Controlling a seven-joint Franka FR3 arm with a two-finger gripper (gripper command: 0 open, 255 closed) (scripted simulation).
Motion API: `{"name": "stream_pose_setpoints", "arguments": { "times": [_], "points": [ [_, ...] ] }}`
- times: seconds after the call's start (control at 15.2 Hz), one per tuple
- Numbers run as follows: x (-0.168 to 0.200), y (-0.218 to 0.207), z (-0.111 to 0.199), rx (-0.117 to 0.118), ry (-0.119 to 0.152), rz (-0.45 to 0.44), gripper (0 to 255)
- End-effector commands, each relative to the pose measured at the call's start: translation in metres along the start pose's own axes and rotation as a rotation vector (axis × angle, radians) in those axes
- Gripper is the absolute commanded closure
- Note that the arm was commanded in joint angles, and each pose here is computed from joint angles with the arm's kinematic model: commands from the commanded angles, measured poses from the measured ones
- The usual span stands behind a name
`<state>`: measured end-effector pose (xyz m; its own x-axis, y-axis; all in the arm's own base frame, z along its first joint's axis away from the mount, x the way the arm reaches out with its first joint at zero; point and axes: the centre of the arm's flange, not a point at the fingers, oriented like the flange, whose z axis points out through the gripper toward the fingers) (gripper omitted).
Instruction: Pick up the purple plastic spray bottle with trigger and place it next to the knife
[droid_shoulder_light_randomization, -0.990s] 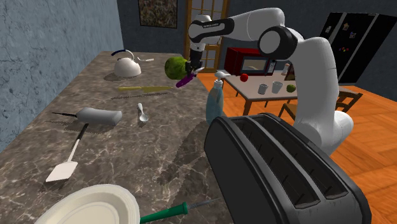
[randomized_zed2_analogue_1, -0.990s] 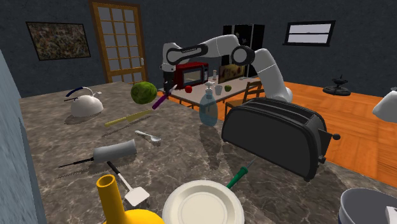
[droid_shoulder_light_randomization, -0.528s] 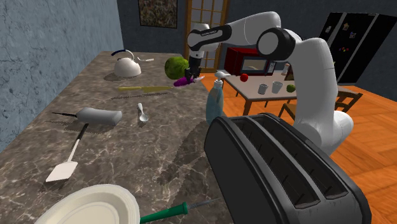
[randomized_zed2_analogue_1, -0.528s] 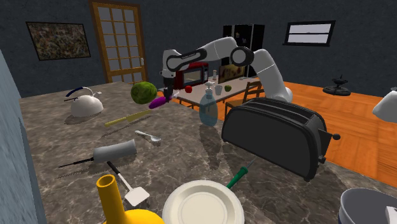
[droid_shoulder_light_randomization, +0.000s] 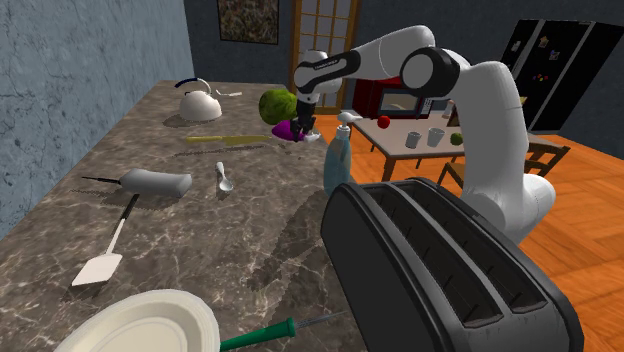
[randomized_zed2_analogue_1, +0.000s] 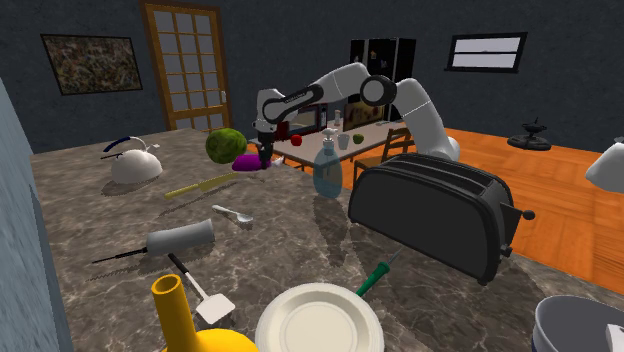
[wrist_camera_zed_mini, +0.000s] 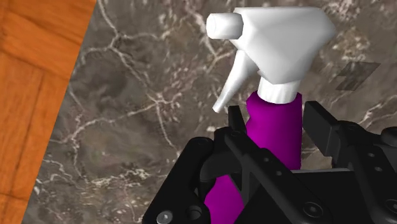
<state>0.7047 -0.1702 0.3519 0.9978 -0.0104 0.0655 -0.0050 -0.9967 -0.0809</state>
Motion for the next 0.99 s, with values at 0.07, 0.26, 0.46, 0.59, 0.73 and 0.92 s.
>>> {"name": "stream_pose_setpoints", "arguments": {
  "times": [0.07, 0.26, 0.46, 0.59, 0.73, 0.92],
  "points": [
    [0.000, 0.000, 0.004, 0.000, 0.001, 0.000, 255],
    [0.000, 0.000, 0.004, 0.000, 0.001, 0.000, 255],
    [0.000, 0.000, 0.004, 0.000, 0.001, 0.000, 0],
    [0.000, 0.000, 0.005, 0.000, 0.001, 0.000, 0],
    [0.000, 0.000, 0.005, 0.000, 0.001, 0.000, 0],
    [0.000, 0.000, -0.022, 0.000, 0.001, 0.000, 0]
  ]
}}
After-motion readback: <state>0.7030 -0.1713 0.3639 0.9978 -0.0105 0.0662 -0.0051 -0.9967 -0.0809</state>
